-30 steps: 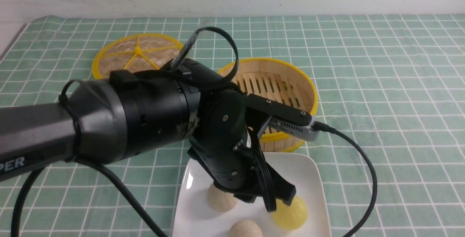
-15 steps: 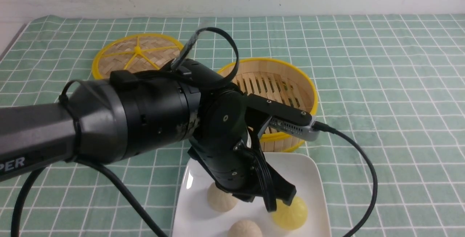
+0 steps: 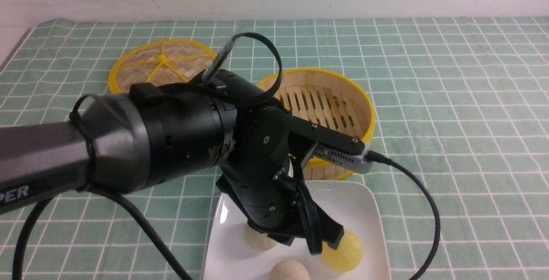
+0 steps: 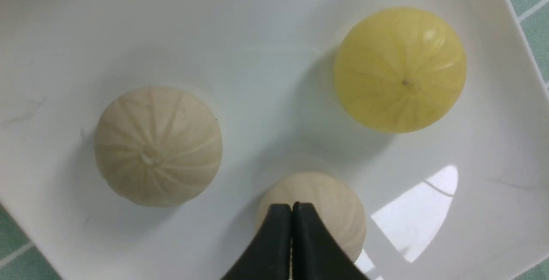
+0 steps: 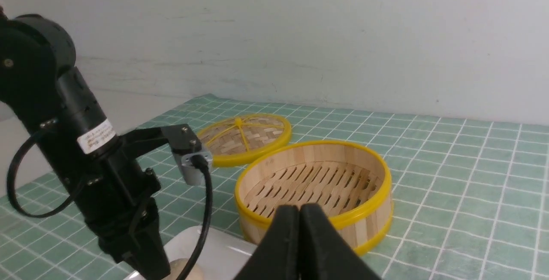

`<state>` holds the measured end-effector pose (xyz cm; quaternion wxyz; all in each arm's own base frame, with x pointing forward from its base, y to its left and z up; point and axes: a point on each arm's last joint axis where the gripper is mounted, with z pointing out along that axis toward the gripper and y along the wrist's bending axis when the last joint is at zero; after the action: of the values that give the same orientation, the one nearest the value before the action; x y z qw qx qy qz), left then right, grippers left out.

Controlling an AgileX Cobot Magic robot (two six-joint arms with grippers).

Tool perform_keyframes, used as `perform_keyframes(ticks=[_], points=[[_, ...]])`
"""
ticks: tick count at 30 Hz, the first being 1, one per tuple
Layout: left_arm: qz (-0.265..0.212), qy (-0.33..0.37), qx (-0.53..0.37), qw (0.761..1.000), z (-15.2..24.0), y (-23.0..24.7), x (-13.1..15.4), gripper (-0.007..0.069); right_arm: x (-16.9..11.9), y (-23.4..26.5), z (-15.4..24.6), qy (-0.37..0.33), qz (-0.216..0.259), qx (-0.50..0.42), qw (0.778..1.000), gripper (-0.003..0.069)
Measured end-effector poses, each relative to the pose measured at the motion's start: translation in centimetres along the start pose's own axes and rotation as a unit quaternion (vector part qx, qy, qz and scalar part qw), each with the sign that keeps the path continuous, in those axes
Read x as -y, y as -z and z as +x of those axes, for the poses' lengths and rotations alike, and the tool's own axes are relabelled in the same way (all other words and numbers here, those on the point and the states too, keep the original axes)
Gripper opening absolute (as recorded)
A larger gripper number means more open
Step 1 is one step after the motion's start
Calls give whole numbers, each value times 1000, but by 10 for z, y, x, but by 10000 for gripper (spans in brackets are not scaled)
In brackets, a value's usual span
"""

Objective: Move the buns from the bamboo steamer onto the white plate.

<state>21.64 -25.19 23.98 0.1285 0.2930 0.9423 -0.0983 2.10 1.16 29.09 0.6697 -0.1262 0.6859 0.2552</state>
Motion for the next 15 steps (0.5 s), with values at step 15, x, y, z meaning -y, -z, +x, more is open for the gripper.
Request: perform_keyframes(ticks=[15], points=[[-50, -49, 60, 996, 4, 47, -11, 28, 40, -16, 94, -8, 252, -113, 961, 30]])
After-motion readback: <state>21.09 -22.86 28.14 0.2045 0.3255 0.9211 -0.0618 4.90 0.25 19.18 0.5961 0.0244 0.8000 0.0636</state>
